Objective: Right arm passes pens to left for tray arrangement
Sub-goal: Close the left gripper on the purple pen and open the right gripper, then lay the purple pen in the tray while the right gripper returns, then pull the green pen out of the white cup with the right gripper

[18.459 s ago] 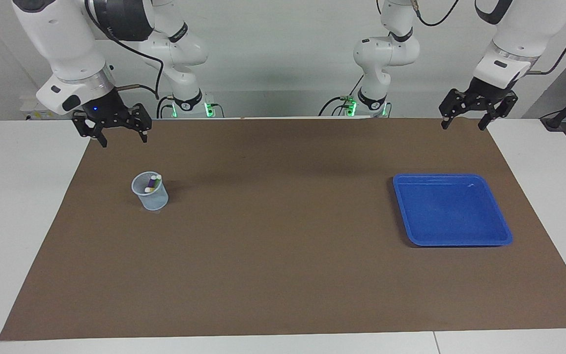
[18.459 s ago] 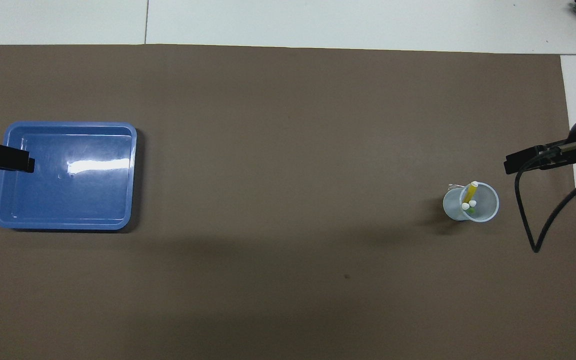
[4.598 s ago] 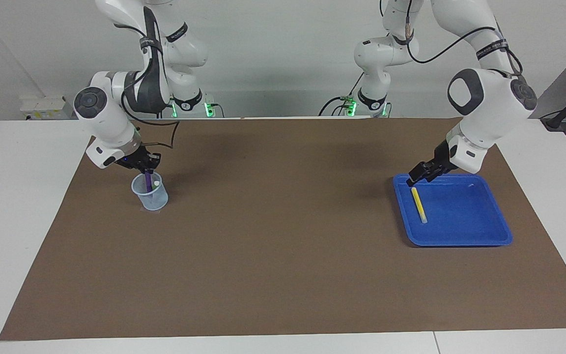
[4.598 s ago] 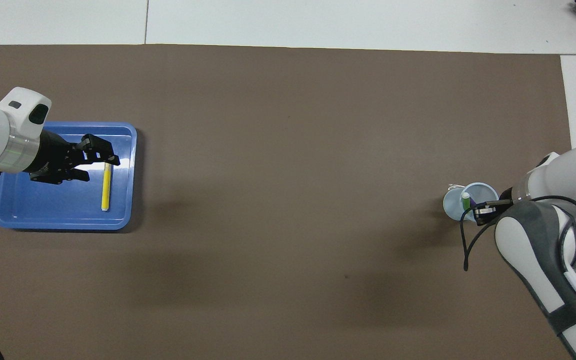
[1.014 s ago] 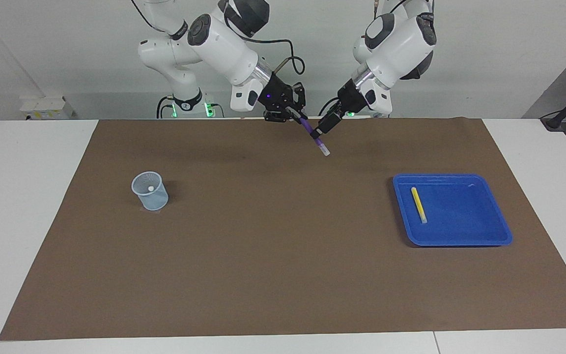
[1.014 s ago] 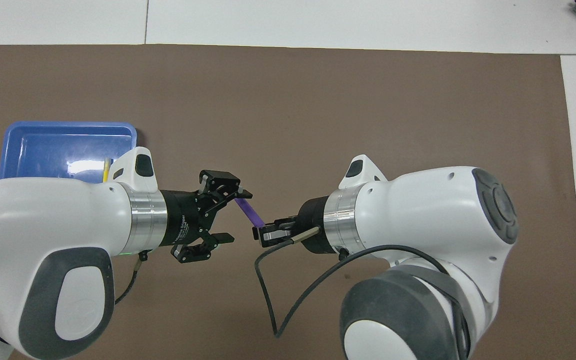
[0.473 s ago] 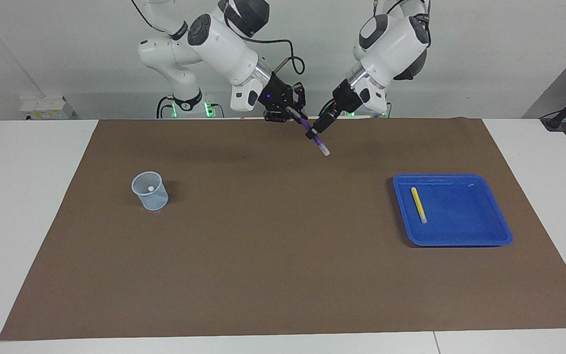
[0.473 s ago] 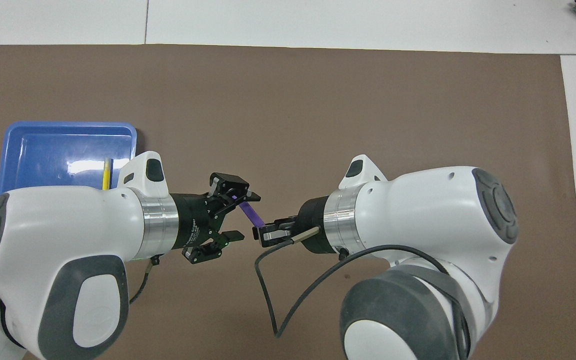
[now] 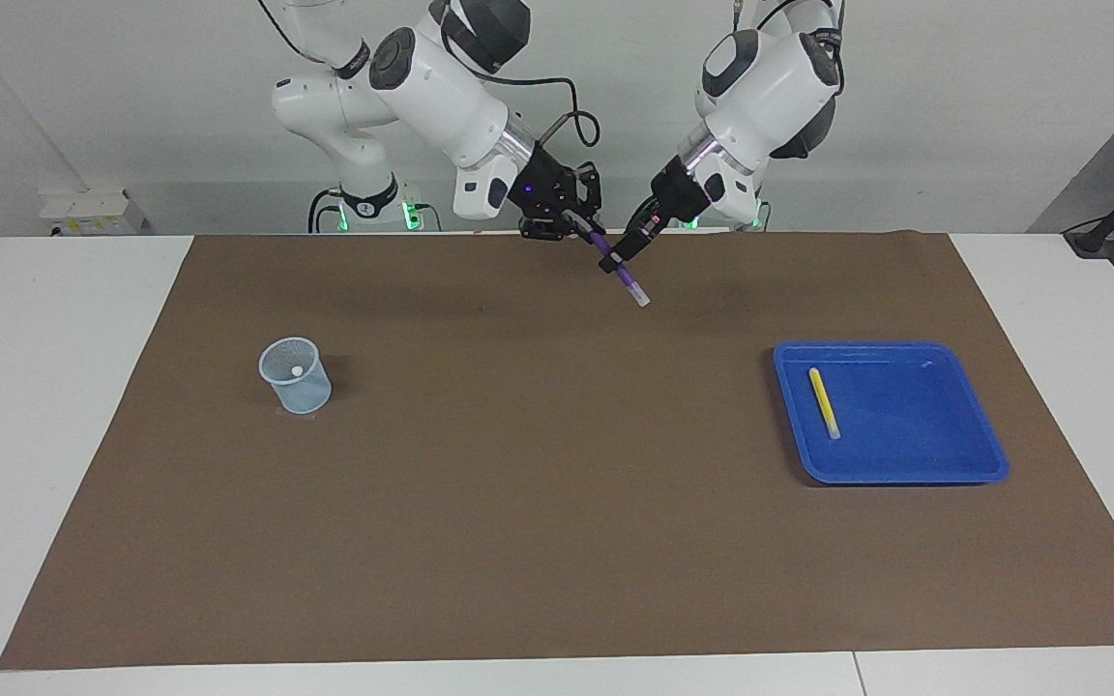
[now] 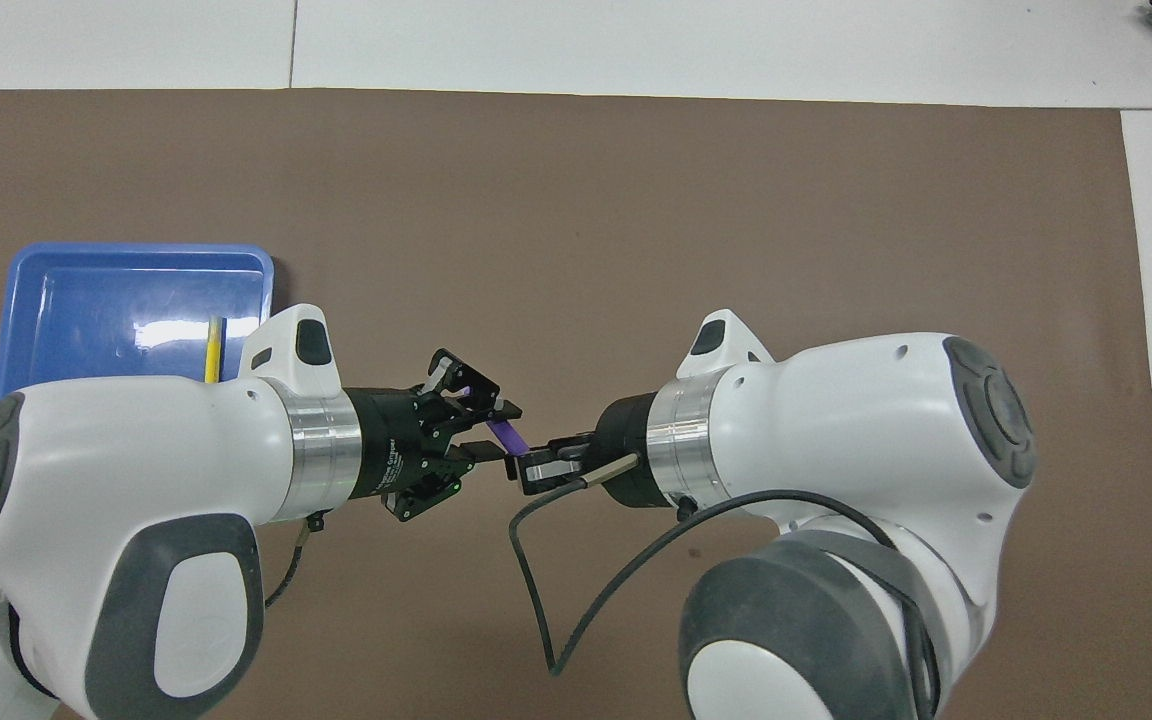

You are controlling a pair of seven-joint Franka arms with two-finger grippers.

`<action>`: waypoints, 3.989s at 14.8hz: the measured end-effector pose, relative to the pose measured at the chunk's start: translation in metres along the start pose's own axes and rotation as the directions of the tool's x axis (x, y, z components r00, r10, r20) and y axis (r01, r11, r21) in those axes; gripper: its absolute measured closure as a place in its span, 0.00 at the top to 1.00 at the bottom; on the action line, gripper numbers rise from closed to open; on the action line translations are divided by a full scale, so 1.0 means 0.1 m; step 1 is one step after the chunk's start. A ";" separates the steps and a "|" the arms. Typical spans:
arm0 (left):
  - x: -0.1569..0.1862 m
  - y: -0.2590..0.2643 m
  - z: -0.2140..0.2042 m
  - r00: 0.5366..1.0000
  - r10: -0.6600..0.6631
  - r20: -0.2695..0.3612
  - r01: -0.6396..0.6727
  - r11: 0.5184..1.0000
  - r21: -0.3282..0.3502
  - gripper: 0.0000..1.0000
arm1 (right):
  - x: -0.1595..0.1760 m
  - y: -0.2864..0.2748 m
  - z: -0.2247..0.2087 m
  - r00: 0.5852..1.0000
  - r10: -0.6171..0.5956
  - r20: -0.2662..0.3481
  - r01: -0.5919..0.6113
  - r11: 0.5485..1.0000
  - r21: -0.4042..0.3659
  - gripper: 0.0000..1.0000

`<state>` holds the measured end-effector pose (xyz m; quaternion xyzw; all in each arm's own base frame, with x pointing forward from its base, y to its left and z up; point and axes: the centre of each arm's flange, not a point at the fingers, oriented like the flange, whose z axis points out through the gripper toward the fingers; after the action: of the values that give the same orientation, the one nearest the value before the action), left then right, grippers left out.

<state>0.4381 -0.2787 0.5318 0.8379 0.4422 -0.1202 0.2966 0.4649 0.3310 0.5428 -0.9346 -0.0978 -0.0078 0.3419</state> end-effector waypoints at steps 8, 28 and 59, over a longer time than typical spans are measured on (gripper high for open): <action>0.01 0.00 0.00 1.000 0.005 -0.002 -0.005 1.000 -0.007 0.19 | 0.00 0.00 0.00 1.000 -0.001 -0.001 0.001 1.000 0.002 0.17; 1.14 -0.45 -0.58 0.756 0.650 0.077 -0.639 0.710 0.296 0.19 | 0.23 2.16 -1.10 0.964 -0.157 0.214 0.254 0.784 -0.567 1.00; 3.99 -1.28 -0.36 0.520 0.852 0.059 -0.728 0.406 0.552 0.19 | 0.11 3.72 -1.06 0.976 -0.030 0.216 0.163 0.759 -0.631 0.18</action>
<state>0.5635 0.0662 0.3256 0.9989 -0.0288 0.0214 0.0292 0.5515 -0.0131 0.3878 -0.9849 -0.1699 0.0318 -0.0121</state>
